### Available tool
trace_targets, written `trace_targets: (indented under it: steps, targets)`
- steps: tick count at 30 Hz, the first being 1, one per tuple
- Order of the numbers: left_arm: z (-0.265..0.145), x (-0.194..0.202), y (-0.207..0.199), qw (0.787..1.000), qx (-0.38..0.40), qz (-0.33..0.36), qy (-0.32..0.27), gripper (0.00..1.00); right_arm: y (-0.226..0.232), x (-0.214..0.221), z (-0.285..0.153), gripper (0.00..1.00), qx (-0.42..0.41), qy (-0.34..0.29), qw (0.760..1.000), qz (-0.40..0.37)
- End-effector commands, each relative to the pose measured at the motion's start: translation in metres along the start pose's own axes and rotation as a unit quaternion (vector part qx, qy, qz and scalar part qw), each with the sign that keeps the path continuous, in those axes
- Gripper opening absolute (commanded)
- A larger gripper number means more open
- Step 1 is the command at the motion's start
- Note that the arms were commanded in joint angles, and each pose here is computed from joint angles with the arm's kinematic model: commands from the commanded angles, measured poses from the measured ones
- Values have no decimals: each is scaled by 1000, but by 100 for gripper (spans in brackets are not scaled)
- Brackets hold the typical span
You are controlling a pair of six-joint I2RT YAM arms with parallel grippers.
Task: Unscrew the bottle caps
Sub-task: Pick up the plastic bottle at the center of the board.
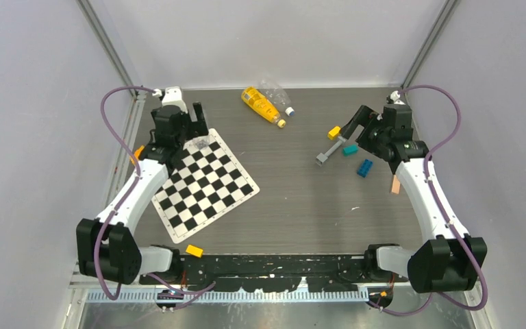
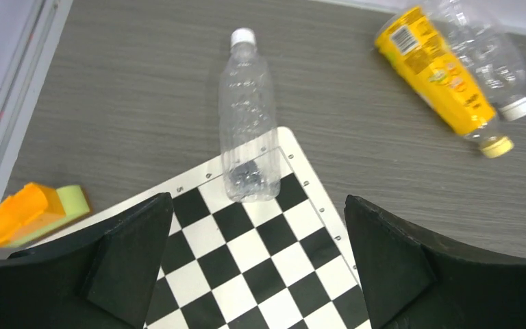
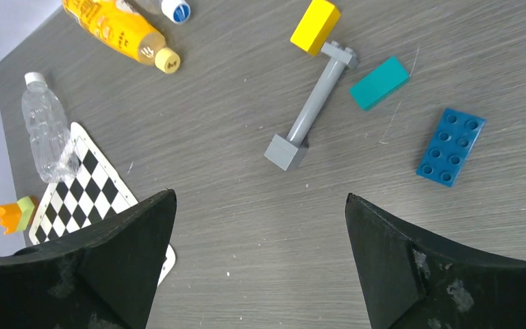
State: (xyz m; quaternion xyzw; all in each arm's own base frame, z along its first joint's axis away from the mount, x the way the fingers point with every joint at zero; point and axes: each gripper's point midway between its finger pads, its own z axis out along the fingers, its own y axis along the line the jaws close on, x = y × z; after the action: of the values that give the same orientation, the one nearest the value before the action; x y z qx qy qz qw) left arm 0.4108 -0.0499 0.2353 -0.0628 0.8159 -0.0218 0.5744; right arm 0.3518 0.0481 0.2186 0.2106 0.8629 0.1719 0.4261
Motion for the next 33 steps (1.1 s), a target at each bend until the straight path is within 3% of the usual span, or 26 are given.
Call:
trace_targets:
  steps: [1, 5, 9, 14, 25, 33]
  targets:
    - [5, -12, 21, 997, -67, -31, -10, 100, 5, 11, 9, 100, -18, 30, 999, 15]
    - [7, 3, 23, 997, -63, -35, 19, 100, 2, 16, 12, 100, -12, 37, 999, 17]
    - [8, 26, 41, 984, -105, -123, 70, 100, -2, 17, 14, 100, -4, 37, 999, 17]
    - [29, 30, 30, 973, -10, -194, 128, 100, -7, 21, 13, 100, 3, 40, 999, 16]
    - [101, 12, 22, 969, 48, -178, 165, 99, 1, 38, 8, 100, -23, 60, 996, 63]
    - [147, 75, 26, 947, 32, -183, 263, 88, 2, 50, 5, 99, -32, 77, 993, 79]
